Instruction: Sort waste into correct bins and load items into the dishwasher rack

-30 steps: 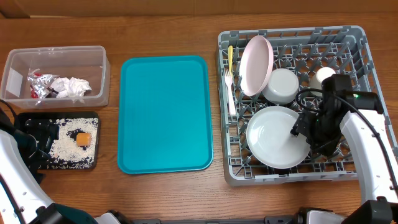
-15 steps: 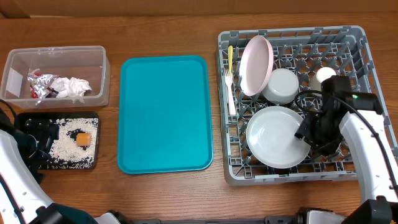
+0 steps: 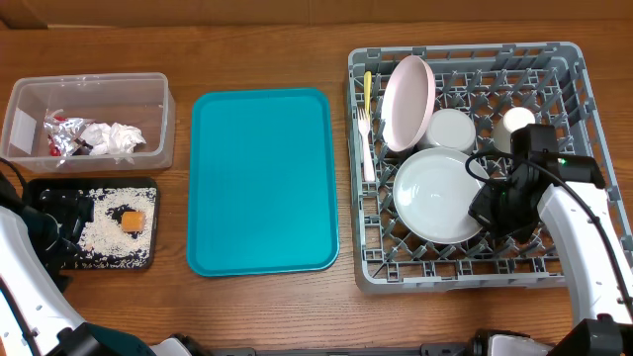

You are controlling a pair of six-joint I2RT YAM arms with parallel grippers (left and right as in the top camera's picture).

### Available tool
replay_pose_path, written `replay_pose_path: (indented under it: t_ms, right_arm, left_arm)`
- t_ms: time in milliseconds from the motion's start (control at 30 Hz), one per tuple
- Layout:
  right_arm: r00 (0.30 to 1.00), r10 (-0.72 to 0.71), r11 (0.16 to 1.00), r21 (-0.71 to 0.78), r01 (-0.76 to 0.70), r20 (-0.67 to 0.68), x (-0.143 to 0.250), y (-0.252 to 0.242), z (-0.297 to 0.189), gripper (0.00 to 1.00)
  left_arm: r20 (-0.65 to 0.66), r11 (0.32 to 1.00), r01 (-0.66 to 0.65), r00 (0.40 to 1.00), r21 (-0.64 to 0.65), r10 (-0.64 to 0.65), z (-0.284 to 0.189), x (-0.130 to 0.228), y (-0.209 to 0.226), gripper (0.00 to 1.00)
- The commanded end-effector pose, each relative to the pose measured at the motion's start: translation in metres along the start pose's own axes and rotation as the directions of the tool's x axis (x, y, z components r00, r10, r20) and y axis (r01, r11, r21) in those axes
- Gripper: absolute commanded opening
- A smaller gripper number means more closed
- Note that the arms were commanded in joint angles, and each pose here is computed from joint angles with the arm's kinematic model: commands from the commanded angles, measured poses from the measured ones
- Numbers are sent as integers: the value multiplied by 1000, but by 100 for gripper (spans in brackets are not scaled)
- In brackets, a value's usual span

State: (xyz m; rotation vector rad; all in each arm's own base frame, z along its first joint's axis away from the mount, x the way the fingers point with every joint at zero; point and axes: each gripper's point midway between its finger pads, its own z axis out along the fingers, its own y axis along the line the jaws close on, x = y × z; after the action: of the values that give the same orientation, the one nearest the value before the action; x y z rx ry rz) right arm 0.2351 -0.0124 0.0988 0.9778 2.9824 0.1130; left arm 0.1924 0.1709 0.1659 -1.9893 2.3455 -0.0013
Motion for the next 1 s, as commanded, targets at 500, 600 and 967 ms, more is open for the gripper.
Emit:
replay_pose_path:
  t_ms: [500, 600, 967]
  right_arm:
    - [965, 1, 989, 142, -40, 262, -17, -23, -147, 4]
    - [952, -38, 985, 169, -15, 303, -7, -21, -155, 4]
    - [841, -290, 940, 301, 161, 456, 14, 19, -169, 4]
  left_arm:
    - [14, 1000, 7, 1000, -2, -7, -2, 0, 2, 100]
    - [14, 1000, 7, 1000, -2, -7, -2, 0, 2, 100]
    - [14, 1000, 7, 1000, -2, -7, -2, 0, 2, 100]
